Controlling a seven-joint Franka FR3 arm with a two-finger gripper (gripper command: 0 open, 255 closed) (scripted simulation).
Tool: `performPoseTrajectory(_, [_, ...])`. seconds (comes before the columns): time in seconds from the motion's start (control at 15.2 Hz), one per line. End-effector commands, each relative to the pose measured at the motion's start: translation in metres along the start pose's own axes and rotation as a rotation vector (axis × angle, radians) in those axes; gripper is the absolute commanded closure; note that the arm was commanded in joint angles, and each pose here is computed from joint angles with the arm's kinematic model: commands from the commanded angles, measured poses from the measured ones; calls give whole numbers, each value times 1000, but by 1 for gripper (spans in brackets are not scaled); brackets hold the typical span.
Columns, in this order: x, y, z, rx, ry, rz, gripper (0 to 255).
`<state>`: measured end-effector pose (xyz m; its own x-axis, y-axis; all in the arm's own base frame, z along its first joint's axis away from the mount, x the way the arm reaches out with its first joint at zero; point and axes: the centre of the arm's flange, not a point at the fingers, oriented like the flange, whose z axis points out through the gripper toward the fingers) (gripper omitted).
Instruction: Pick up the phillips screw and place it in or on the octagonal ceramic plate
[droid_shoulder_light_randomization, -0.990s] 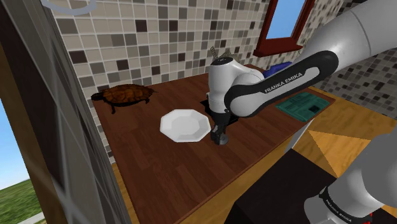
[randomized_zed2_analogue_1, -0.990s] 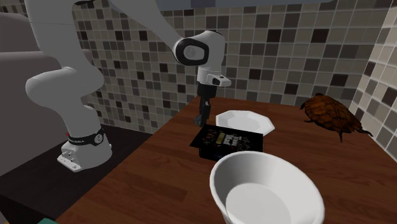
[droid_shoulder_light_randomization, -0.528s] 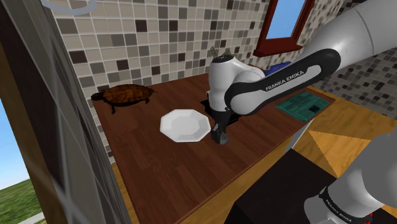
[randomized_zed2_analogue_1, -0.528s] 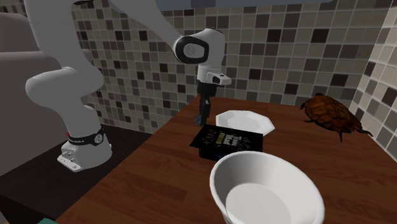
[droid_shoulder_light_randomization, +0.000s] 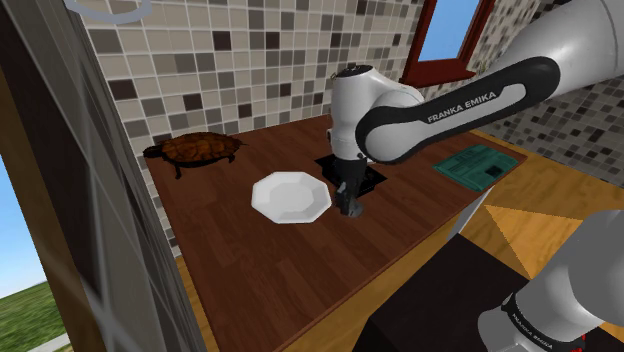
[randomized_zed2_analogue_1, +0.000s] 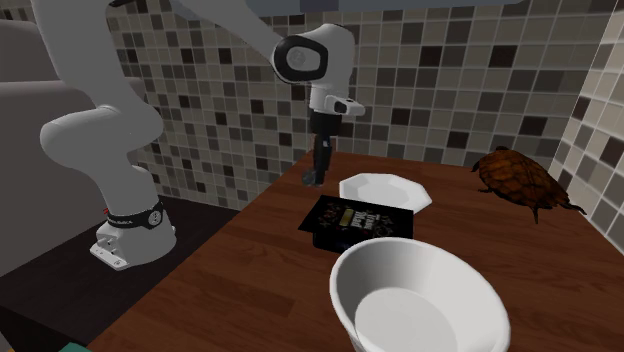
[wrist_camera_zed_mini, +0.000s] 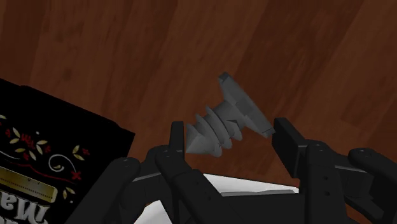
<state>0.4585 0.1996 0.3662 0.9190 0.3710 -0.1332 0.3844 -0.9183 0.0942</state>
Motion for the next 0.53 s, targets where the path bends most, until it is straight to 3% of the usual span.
performPoseTrajectory(0.0, [-1,0,-11,0,0,0,255])
performPoseTrajectory(0.4, [-5,2,-38,0,0,0,255])
performPoseTrajectory(0.46, [8,2,-40,0,0,0,255])
